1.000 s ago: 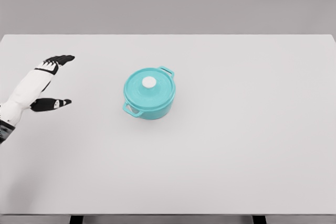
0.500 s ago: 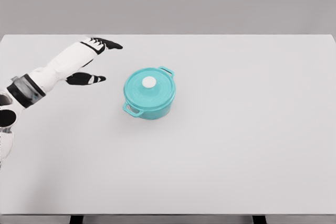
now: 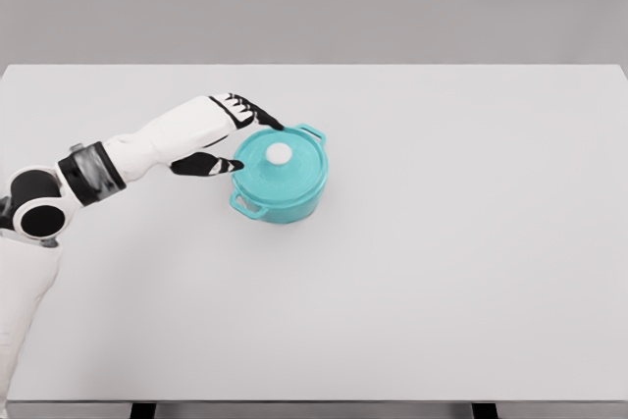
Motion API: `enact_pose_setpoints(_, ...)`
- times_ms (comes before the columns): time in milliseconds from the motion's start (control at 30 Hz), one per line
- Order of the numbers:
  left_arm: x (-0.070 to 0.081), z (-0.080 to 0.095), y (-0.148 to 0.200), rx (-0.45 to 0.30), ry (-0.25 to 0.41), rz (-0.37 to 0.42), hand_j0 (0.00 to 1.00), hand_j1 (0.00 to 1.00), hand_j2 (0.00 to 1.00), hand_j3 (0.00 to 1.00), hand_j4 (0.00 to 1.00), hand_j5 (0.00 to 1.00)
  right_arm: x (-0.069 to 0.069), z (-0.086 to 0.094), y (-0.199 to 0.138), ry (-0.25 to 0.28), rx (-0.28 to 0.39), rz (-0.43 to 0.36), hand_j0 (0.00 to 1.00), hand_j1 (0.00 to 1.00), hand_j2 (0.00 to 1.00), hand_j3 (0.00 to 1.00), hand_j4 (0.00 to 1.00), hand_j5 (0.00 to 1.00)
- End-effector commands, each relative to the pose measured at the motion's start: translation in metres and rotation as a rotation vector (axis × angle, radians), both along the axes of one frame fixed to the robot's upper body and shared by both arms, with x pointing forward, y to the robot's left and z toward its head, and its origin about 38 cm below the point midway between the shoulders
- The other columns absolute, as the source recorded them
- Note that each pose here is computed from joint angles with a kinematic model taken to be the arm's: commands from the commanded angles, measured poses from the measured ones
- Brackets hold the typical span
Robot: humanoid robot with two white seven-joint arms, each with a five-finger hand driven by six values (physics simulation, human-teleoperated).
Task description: Open the lid of the pot with left arm
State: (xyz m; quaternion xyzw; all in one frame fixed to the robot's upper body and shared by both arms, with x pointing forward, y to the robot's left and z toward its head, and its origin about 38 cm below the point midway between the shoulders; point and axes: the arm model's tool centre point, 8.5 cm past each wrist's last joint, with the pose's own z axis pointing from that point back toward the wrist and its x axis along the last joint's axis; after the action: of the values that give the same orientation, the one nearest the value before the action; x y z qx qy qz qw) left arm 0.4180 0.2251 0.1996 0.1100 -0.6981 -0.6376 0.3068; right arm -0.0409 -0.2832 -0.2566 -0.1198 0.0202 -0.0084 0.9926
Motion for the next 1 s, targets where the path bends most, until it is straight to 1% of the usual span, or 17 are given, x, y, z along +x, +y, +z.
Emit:
enact_pose_setpoints(0,0.000,0.000,-0.003,-0.009,0.002,-0.005,0.79,0.79,0.79,0.79,0.79,0.79,0.000,0.000,0.000,0.000,0.000,0.000,1.00,1.00,1.00,1.00,1.00,1.00)
enact_pose_setpoints(300,0.001,0.003,-0.013,0.012,-0.008,-0.032,0.79,0.79,0.79,0.79,0.79,0.79,0.000,0.000,0.000,0.000,0.000,0.000,1.00,1.00,1.00,1.00,1.00,1.00)
enact_pose_setpoints(400,0.000,0.003,-0.014,-0.002,-0.003,-0.041,0.81,0.81,0.81,0.81,0.81,0.81,0.000,0.000,0.000,0.000,0.000,0.000,1.00,1.00,1.00,1.00,1.00,1.00)
enact_pose_setpoints(467,-0.002,0.005,-0.015,-0.021,-0.002,-0.048,0.81,0.81,0.81,0.81,0.81,0.81,0.000,0.000,0.000,0.000,0.000,0.000,1.00,1.00,1.00,1.00,1.00,1.00)
enact_pose_setpoints(600,-0.005,0.010,-0.012,-0.134,0.034,-0.079,0.82,0.82,0.82,0.82,0.82,0.82,0.000,0.000,0.000,0.000,0.000,0.000,1.00,1.00,1.00,1.00,1.00,1.00)
enact_pose_setpoints(633,-0.005,0.009,-0.011,-0.141,0.045,-0.084,0.82,0.82,0.82,0.82,0.82,0.82,0.000,0.000,0.000,0.000,0.000,0.000,1.00,1.00,1.00,1.00,1.00,1.00)
enact_pose_setpoints(733,-0.005,0.009,-0.008,-0.232,0.082,-0.099,0.81,0.81,0.81,0.81,0.81,0.81,0.000,0.000,0.000,0.000,0.000,0.000,1.00,1.00,1.00,1.00,1.00,1.00)
enact_pose_setpoints(767,-0.005,0.006,-0.011,-0.235,0.099,-0.103,0.82,0.82,0.82,0.82,0.82,0.82,0.000,0.000,0.000,0.000,0.000,0.000,1.00,1.00,1.00,1.00,1.00,1.00)
enact_pose_setpoints(833,-0.002,-0.002,-0.015,-0.231,0.154,-0.078,0.82,0.82,0.82,0.82,0.82,0.82,0.000,0.000,0.000,0.000,0.000,0.000,1.00,1.00,1.00,1.00,1.00,1.00)
enact_pose_setpoints(933,-0.002,-0.003,-0.015,-0.239,0.162,-0.078,0.81,0.81,0.81,0.81,0.81,0.81,0.000,0.000,0.000,0.000,0.000,0.000,1.00,1.00,1.00,1.00,1.00,1.00)
enact_pose_setpoints(967,-0.002,-0.004,-0.015,-0.254,0.173,-0.077,0.81,0.81,0.81,0.81,0.81,0.81,0.000,0.000,0.000,0.000,0.000,0.000,1.00,1.00,1.00,1.00,1.00,1.00)
